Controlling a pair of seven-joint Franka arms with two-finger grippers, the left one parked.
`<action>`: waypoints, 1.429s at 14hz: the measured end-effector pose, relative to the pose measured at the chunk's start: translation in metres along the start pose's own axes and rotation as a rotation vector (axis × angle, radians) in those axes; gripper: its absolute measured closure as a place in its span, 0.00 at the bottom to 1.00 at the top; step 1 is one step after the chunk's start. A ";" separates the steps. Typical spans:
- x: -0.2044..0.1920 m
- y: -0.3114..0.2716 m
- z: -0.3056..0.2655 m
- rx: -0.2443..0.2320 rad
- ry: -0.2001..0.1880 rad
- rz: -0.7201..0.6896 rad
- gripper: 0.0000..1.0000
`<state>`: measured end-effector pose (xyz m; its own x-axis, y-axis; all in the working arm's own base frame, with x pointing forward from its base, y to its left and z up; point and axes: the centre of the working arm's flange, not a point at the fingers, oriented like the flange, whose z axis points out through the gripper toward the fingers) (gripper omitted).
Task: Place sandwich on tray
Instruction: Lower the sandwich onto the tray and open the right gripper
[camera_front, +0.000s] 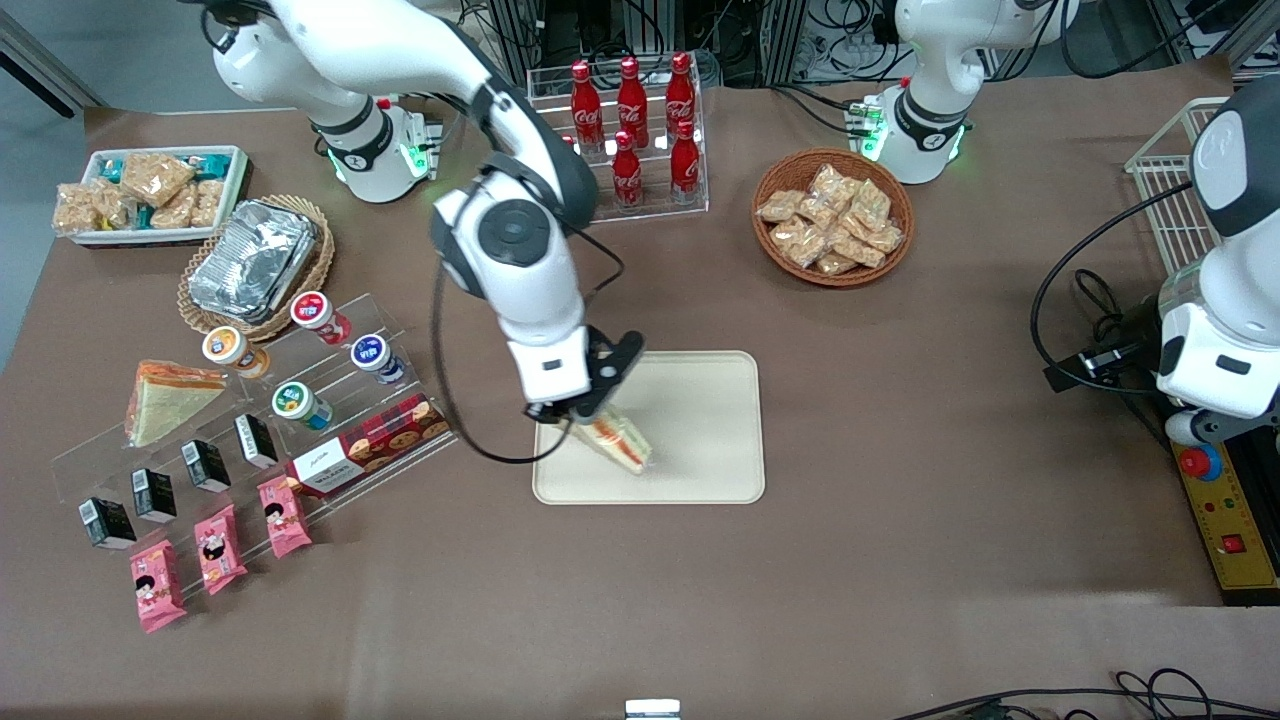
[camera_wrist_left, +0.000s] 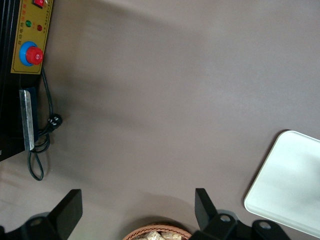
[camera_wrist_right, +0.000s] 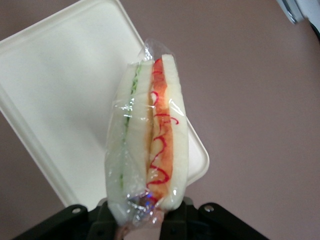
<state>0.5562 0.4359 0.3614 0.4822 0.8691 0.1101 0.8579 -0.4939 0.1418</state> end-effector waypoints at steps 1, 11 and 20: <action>0.004 -0.002 0.017 -0.012 0.015 -0.051 0.72; 0.008 -0.003 0.108 -0.103 0.081 -0.539 0.71; -0.001 -0.007 0.142 -0.015 0.092 -0.446 0.59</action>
<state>0.5749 0.4418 0.2211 0.0481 0.9914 0.1219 0.9752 -0.0730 0.2090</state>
